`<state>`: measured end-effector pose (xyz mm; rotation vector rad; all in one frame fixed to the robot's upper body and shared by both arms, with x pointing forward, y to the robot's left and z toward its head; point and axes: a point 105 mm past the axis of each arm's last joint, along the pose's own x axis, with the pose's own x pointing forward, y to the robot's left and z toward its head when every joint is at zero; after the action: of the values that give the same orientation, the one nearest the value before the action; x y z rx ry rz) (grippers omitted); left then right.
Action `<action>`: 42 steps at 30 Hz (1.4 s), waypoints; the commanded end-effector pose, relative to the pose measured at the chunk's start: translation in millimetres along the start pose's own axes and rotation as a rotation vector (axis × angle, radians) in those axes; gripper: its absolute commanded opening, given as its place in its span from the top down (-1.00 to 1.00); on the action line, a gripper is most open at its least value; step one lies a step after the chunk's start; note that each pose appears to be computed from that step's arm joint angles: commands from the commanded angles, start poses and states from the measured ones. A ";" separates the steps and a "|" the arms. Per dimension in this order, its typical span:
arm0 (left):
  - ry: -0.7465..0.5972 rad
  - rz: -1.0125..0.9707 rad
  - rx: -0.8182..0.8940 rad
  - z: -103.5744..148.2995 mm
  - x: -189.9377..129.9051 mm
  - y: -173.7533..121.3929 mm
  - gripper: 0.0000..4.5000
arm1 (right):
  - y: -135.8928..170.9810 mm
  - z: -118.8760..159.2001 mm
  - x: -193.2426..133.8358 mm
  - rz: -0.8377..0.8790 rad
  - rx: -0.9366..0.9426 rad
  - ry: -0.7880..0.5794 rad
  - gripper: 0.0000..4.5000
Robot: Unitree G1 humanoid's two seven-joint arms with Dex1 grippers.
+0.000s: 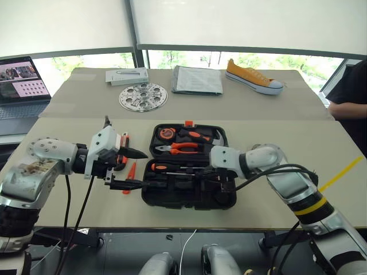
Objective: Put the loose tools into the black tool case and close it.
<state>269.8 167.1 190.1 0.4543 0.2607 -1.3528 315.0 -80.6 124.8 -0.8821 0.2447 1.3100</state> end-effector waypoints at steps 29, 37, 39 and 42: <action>0.202 0.746 -0.476 -88.9 -79.0 -48.9 -1.00 | -1.1 83.3 -108.1 -0.050 0.219 -0.504 -0.98; 0.261 0.785 -0.641 -73.8 -44.0 -12.5 -1.00 | 8.1 82.4 -97.4 -0.069 0.224 -0.507 -0.98; 0.325 0.784 -0.673 -74.8 -35.1 -10.4 -1.00 | 11.1 81.7 -95.0 -0.076 0.232 -0.509 -0.98; 0.376 0.742 -0.712 -79.6 -21.1 -8.6 -1.00 | 18.0 80.3 -90.5 -0.081 0.232 -0.502 -0.98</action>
<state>263.9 219.8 132.3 0.1483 0.7232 -0.4065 255.5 -97.0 218.0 -0.3147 0.0285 1.3369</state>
